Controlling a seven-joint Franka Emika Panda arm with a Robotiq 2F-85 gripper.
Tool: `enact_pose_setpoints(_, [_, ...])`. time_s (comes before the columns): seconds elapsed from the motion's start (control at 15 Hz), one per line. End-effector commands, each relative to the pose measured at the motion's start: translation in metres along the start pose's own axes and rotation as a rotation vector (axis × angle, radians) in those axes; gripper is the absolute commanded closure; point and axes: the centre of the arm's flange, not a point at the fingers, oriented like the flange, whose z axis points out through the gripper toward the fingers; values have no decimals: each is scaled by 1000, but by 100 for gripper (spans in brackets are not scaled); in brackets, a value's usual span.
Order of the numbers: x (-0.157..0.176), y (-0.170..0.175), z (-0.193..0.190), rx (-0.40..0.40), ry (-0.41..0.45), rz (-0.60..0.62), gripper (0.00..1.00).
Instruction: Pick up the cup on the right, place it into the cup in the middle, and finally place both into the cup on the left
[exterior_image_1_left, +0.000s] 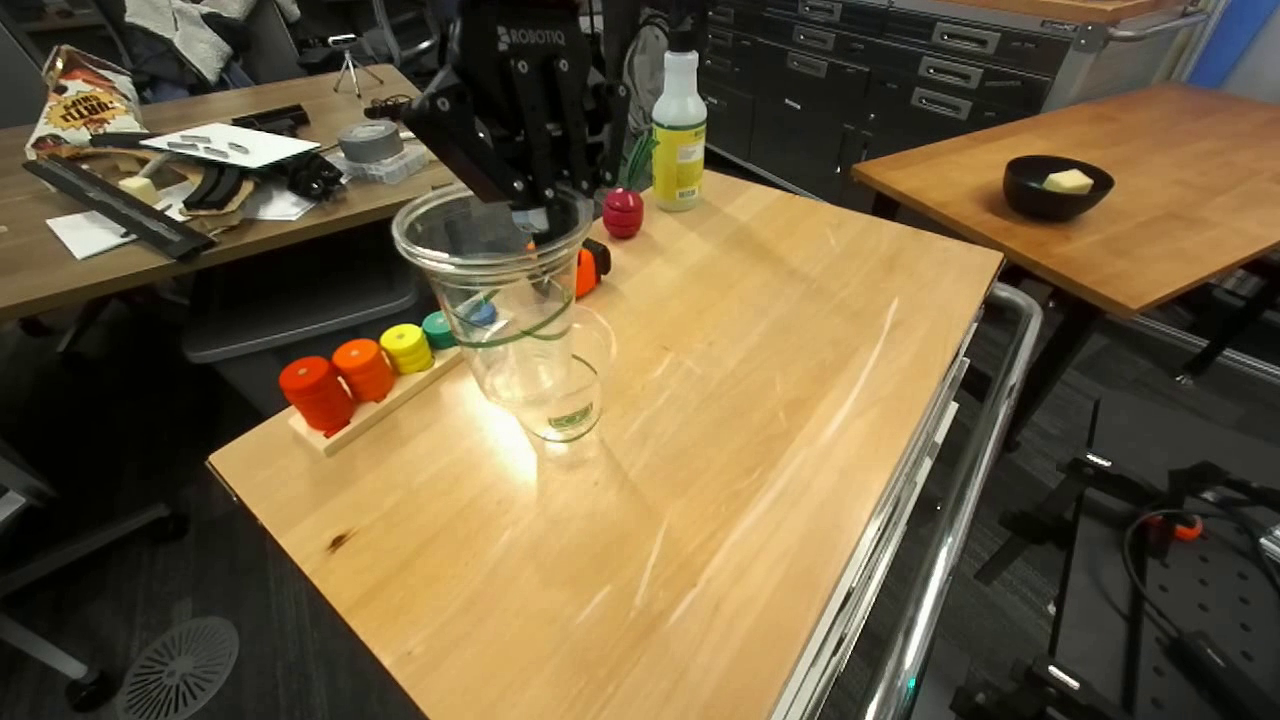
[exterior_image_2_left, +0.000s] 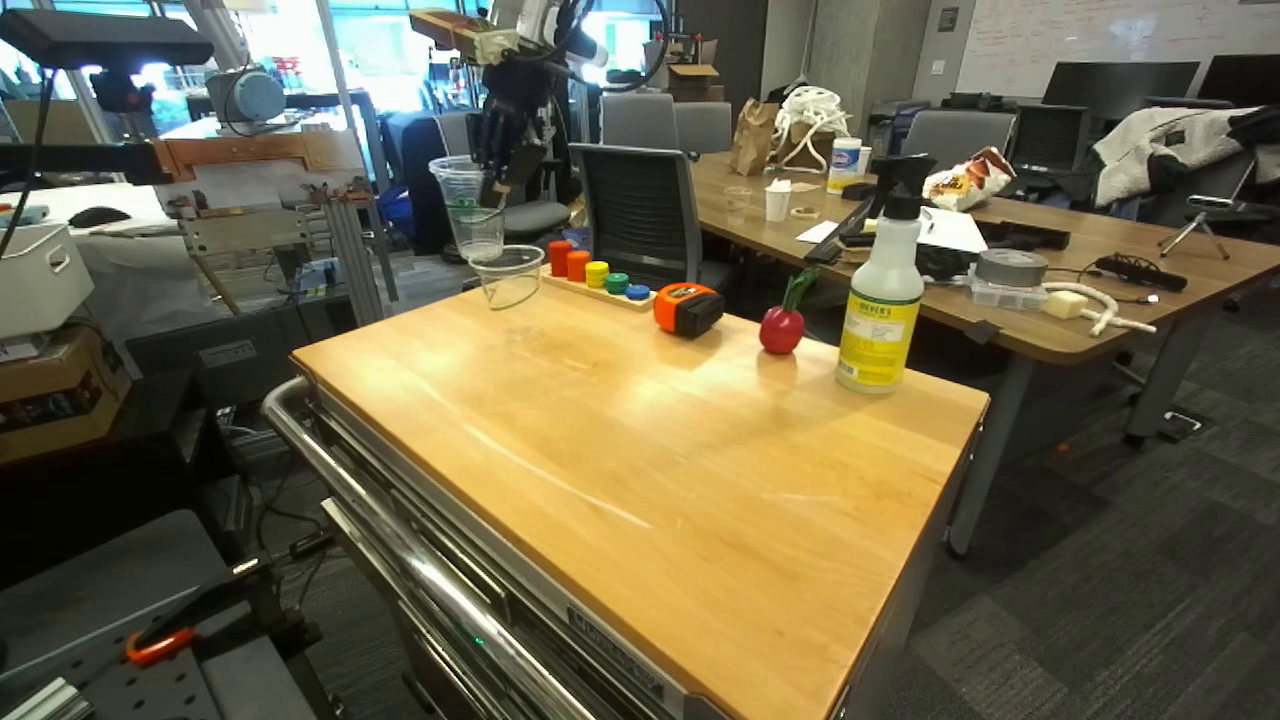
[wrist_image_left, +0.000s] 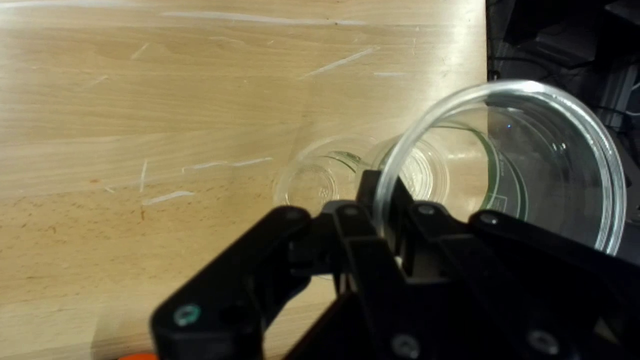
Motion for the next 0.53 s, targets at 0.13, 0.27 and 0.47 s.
enact_pose_setpoints(0.13, [17, 10, -16, -50, 39, -27, 98])
enact_pose_setpoints(0.27, [18, 17, -11, -63, 29, -28, 98])
enact_pose_setpoints(0.47, [23, 25, -4, -70, 20, -30, 98])
